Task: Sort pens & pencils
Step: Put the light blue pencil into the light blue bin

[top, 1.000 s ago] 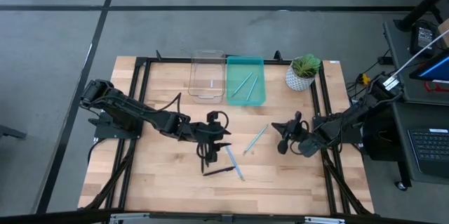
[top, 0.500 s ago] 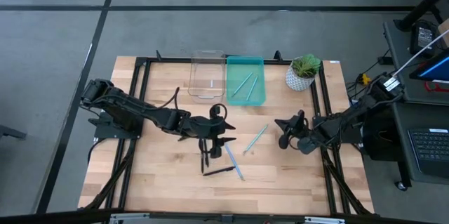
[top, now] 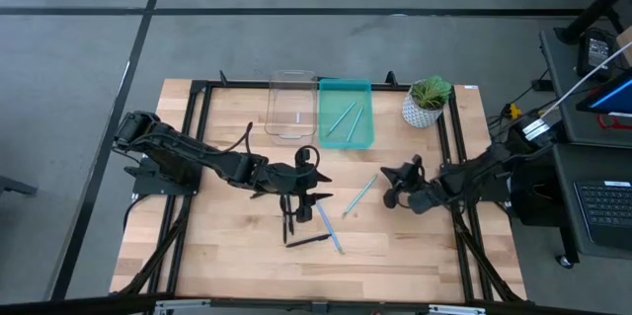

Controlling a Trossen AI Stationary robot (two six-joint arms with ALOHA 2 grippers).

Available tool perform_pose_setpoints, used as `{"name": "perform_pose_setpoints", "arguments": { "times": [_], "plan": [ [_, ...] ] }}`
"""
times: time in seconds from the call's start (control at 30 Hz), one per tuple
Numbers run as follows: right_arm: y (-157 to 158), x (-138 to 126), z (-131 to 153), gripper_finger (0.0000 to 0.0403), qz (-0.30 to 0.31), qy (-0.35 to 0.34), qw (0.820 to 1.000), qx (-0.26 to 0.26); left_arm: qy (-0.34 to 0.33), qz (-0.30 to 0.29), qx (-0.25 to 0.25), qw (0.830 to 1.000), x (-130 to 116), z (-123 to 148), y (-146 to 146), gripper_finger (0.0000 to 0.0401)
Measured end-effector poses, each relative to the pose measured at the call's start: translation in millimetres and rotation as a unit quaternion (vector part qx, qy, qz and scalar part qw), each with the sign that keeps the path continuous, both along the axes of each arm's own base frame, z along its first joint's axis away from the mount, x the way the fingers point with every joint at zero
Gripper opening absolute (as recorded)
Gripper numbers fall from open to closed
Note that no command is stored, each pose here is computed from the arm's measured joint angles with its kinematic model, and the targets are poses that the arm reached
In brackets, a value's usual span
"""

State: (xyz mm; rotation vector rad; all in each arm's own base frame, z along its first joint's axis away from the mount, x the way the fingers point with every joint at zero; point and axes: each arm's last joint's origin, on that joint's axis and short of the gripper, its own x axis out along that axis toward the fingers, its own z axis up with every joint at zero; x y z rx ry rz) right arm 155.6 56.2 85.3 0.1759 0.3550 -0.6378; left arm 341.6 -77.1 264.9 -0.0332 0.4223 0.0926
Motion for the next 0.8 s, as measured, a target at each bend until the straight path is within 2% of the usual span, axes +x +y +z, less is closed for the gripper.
{"name": "perform_pose_setpoints", "arguments": {
  "times": [0.17,0.8],
  "plan": [
    [-0.8,3.5,-6.3,0.0001,-0.022,-0.015,1.0,0.001,-0.001,0.0,0.0,1.0,0.1,0.1,0.0,0.0173],
    [6.7,17.6,-24.8,0.0,-0.031,-0.035,0.999,0.001,-0.001,0.0,0.0,1.0,0.1,0.2,0.0,0.0173]
  ]
}}
